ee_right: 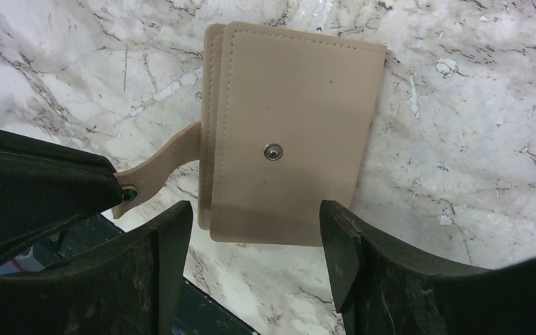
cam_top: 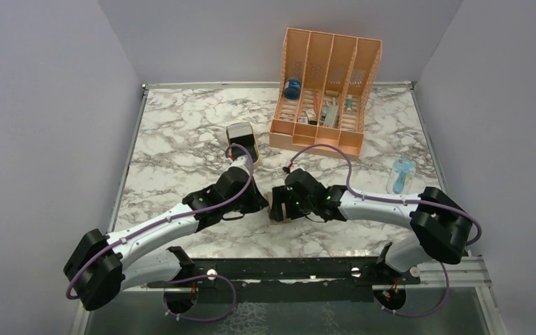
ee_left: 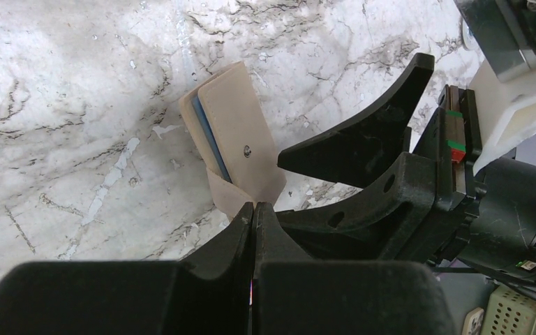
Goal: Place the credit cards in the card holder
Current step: Open the card holder at the center of the board.
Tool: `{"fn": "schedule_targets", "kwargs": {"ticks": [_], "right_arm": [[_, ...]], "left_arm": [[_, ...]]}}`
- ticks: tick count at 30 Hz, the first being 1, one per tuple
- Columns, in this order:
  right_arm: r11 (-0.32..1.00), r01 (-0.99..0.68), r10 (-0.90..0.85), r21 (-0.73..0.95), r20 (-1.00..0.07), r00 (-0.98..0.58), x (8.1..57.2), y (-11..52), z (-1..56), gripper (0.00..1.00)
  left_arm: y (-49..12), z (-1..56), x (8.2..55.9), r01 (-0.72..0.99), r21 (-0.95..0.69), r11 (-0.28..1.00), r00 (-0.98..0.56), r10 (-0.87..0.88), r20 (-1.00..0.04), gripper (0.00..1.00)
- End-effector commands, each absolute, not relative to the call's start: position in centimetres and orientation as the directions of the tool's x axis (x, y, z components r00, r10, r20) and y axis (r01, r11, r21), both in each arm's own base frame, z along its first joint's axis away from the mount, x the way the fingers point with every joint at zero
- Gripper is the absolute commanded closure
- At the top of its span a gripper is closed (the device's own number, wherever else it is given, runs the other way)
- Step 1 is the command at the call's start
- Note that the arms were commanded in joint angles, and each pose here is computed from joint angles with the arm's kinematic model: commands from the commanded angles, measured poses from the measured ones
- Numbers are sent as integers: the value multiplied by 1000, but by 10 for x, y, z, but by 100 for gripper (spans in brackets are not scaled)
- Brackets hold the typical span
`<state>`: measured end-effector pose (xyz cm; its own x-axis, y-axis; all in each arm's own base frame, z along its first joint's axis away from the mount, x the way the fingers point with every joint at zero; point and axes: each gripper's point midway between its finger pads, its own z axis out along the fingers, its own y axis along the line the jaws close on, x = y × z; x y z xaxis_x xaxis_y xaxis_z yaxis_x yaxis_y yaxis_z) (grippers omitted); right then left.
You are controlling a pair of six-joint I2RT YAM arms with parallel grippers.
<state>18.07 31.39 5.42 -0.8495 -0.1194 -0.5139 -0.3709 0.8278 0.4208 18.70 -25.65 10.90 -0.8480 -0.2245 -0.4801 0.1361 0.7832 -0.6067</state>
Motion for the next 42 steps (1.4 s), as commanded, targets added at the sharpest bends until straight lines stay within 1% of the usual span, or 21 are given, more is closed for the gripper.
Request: {"fn": "schedule_targets", "kwargs": {"ticks": [1, 5, 16, 19, 21, 28, 34, 38, 39, 42], "right_arm": [[859, -360, -125, 364, -534, -836, 189, 313, 53, 34], [894, -330, -117, 303, -553, -825, 197, 301, 51, 44], [920, -285, -40, 270, -657, -753, 209, 275, 89, 83], [926, -280, -46, 251, -663, -747, 210, 270, 90, 93], [933, -272, -51, 235, -662, -748, 210, 266, 89, 98], [963, -217, -62, 161, -650, -757, 205, 238, 82, 99], [971, -184, -54, 154, -608, -792, 191, 218, 57, 99], [969, -186, -55, 165, -590, -805, 185, 217, 47, 99], [967, -191, -55, 170, -590, -805, 184, 218, 46, 99], [964, -193, -48, 180, -599, -799, 185, 218, 48, 99]], "left_arm": [[-263, 125, 190, 156, -639, 753, -840, -240, -488, 100], [-259, 124, 189, 154, -623, 767, -839, -232, -492, 100], [-234, 105, 187, 123, -520, 846, -841, -189, -507, 100], [-227, 99, 186, 115, -496, 861, -847, -176, -502, 100], [-223, 94, 185, 108, -483, 869, -851, -170, -497, 100], [-201, 76, 183, 69, -424, 903, -870, -153, -469, 100], [-193, 63, 182, 44, -402, 914, -889, -148, -434, 100], [-190, 56, 182, 38, -382, 924, -900, -134, -415, 100], [-189, 55, 183, 38, -377, 925, -901, -131, -413, 97], [-191, 57, 183, 38, -376, 926, -903, -129, -409, 80]]}}
